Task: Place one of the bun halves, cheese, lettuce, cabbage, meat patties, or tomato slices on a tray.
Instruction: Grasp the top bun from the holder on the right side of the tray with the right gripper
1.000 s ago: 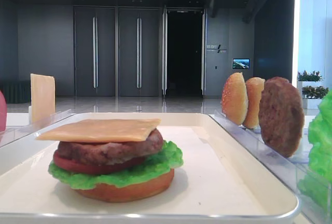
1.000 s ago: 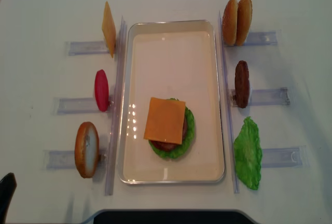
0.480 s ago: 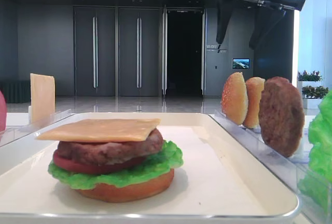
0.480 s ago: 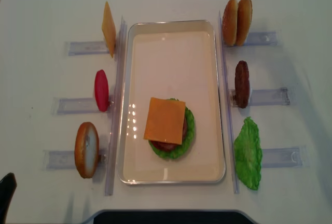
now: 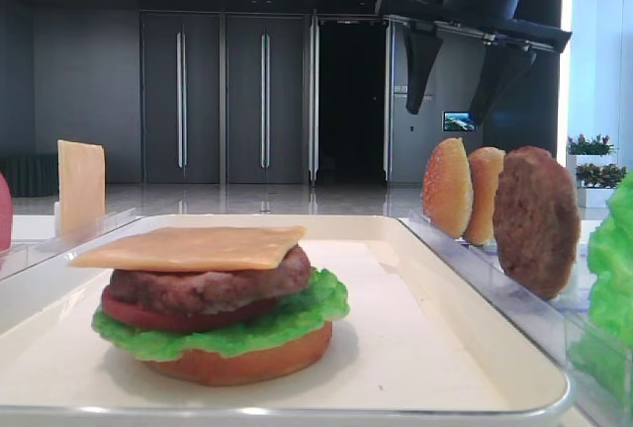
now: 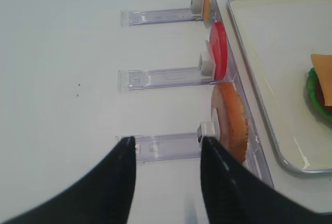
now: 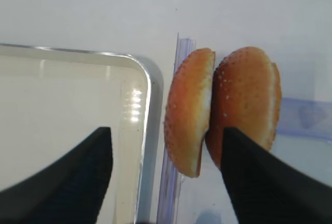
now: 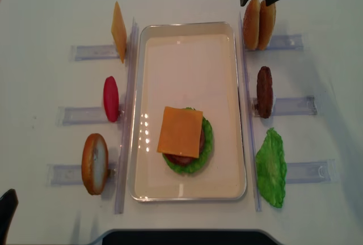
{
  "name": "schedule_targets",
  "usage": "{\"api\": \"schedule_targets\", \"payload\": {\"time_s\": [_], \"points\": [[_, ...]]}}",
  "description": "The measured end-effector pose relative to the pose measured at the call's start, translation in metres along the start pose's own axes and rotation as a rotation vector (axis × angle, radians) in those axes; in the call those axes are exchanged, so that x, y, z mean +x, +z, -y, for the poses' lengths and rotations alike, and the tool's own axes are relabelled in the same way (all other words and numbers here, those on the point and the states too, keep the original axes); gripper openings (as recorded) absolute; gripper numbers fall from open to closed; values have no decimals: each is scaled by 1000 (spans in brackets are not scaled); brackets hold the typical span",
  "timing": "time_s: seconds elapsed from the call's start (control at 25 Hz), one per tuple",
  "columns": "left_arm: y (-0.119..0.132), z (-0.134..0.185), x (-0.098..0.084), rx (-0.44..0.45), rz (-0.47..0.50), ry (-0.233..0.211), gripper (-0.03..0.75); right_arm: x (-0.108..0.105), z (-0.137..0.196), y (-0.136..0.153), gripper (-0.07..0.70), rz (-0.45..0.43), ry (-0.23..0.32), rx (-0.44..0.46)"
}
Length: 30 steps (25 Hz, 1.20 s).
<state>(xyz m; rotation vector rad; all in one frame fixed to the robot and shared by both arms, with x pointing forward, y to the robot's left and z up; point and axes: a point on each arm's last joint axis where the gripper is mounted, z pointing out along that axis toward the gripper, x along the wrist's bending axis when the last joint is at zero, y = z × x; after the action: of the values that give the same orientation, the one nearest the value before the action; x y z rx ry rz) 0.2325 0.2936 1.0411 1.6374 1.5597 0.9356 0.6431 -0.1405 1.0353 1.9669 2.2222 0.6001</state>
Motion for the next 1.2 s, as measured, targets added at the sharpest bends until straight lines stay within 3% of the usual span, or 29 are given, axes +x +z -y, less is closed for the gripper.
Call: {"api": "schedule_targets", "payload": {"time_s": [1.2], "points": [[0,0,0,0,0,0,318,-3,-4,14,462,1,-17,-15]]}}
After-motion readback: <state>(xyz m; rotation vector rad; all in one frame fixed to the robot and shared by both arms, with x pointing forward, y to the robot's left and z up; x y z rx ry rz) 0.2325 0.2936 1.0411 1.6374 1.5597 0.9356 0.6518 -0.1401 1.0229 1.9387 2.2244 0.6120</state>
